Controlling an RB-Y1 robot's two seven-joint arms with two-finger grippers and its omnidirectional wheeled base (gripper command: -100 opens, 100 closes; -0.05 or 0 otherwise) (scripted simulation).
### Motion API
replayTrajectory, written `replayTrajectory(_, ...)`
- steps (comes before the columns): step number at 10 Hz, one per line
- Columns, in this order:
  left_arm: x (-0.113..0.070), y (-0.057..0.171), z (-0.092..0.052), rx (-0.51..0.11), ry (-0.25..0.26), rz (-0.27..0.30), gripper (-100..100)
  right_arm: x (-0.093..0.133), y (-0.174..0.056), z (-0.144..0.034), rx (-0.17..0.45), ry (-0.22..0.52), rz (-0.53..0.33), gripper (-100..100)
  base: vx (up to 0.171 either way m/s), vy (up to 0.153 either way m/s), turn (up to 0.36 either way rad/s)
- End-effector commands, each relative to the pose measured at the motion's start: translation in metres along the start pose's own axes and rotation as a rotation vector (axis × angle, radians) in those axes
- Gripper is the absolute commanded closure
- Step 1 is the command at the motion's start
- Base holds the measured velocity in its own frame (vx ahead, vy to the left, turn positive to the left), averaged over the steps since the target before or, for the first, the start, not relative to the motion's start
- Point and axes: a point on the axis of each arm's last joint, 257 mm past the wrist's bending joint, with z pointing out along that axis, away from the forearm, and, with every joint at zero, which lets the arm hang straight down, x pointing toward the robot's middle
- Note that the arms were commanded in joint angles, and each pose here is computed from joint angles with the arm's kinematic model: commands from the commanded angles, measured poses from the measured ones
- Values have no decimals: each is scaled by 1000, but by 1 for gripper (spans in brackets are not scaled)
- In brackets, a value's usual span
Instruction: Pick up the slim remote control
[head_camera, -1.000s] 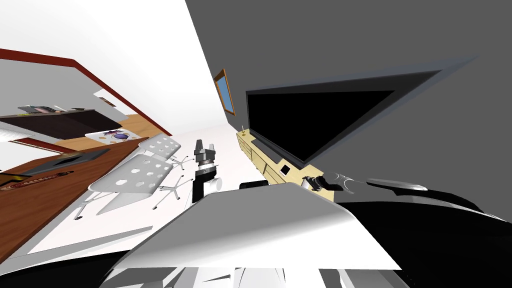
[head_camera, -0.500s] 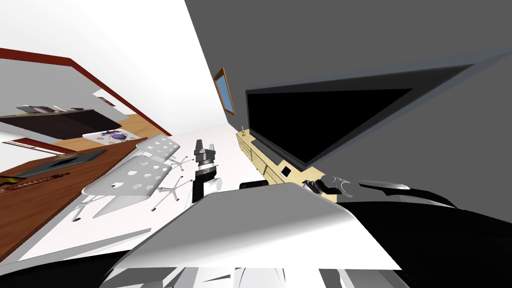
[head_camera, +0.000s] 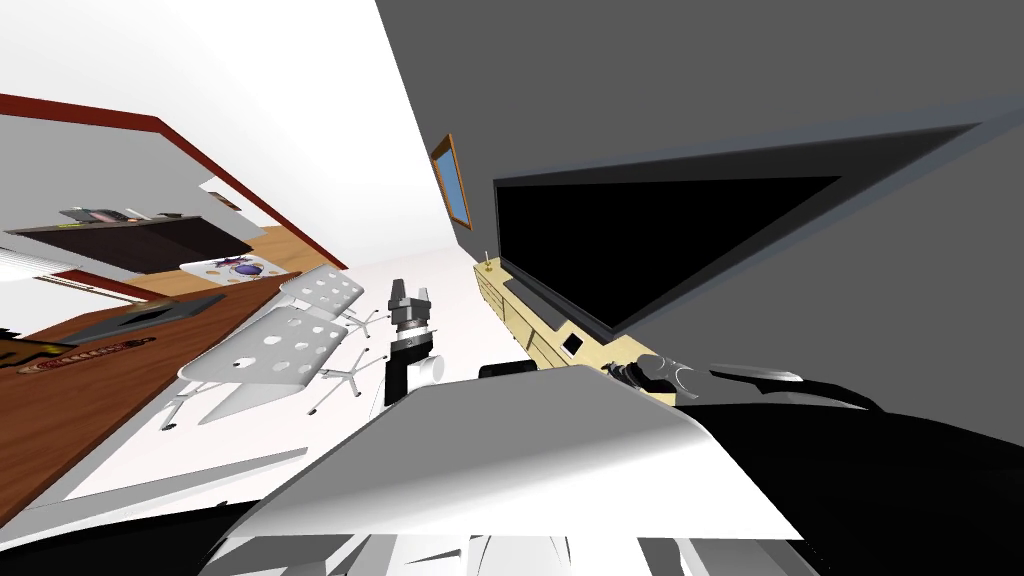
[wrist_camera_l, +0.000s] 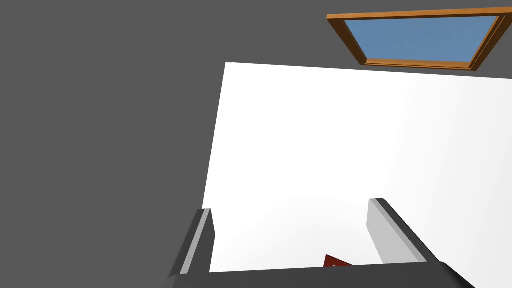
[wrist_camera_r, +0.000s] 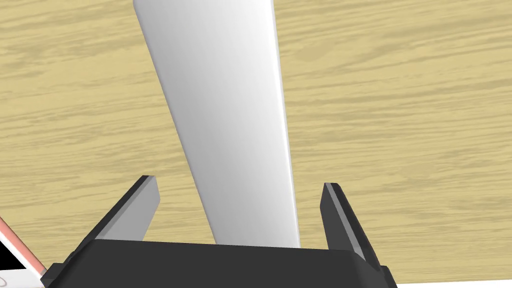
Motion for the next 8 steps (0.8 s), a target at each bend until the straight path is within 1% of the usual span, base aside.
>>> replayTrajectory(1, 0, 0, 0, 0, 0, 0, 0, -4, 2, 7, 0, 3, 6, -100, -11, -13, 39)
replayTrajectory(2, 0, 0, 0, 0, 0, 0, 0, -3, 1, 4, 0, 2, 5, -100, 0, 0, 0)
replayTrajectory(3, 0, 0, 0, 0, 0, 0, 0, -3, 1, 5, 1, 3, 5, 100, 0, 0, 0)
replayTrajectory(7, 0, 0, 0, 0, 0, 0, 0, -3, 2, 5, -1, 3, 3, 100, 0, 0, 3)
replayTrajectory(8, 0, 0, 0, 0, 0, 0, 0, -3, 2, 5, -1, 3, 4, 0, 0, 0, 0)
